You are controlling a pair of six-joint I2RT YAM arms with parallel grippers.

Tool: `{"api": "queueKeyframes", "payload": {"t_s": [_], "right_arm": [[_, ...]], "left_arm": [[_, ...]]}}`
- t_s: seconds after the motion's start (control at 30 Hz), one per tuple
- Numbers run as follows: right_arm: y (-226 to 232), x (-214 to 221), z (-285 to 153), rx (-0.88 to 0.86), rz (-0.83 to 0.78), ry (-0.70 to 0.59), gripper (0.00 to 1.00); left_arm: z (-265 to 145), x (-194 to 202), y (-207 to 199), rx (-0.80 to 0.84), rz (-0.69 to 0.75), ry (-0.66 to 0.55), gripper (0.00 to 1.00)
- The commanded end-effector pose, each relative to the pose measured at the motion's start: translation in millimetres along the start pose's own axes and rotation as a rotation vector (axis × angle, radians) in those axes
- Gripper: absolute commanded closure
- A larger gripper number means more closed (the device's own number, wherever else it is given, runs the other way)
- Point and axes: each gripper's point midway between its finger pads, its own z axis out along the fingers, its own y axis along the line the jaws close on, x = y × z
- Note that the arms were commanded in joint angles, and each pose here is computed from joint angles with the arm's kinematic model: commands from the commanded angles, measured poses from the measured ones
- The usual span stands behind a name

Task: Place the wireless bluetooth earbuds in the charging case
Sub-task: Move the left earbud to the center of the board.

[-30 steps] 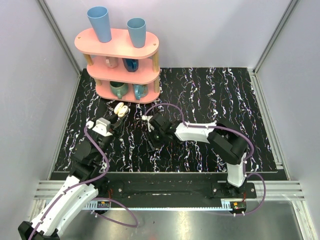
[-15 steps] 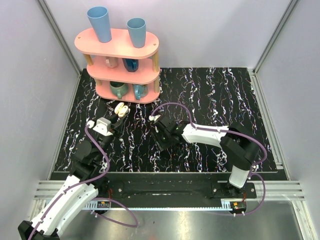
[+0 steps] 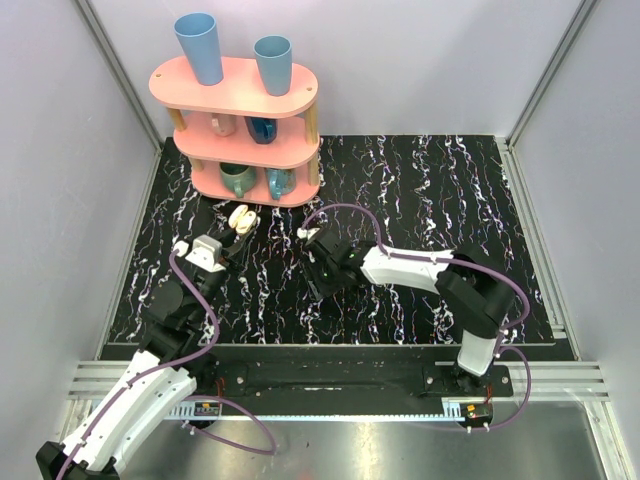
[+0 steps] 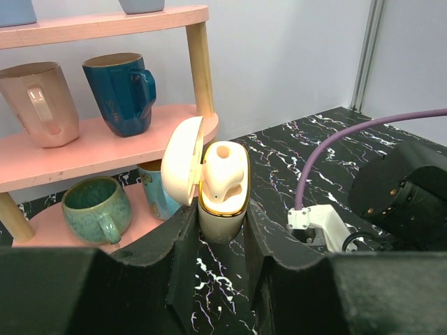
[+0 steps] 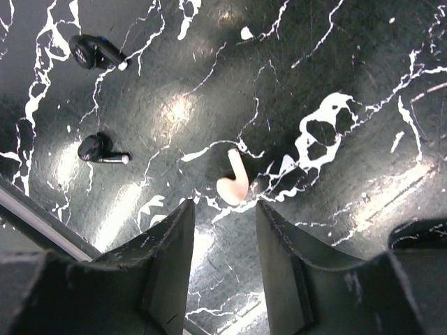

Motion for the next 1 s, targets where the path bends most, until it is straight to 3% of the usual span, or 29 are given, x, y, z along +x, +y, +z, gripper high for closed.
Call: {"api": "queueKeyframes", "payload": {"t_s": [0.0, 0.4, 0.97], "right_arm": [[10.8, -19.9, 9.1, -0.027, 0.033, -0.043, 0.54], [0.9, -11.1, 12.3, 0.027, 0.104, -0.031, 0.56], [-24.4, 1.8, 11.0, 0.138, 0.027, 0.004, 0.6]], "left_arm": [[1.0, -17.5, 5.3, -0.028, -0.006, -0.058, 1.0], [1.1, -16.3, 5.6, -0.03, -0.004, -0.054, 1.0], [2.2, -14.4, 5.2, -0.028, 0.0, -0.044, 1.0]]}}
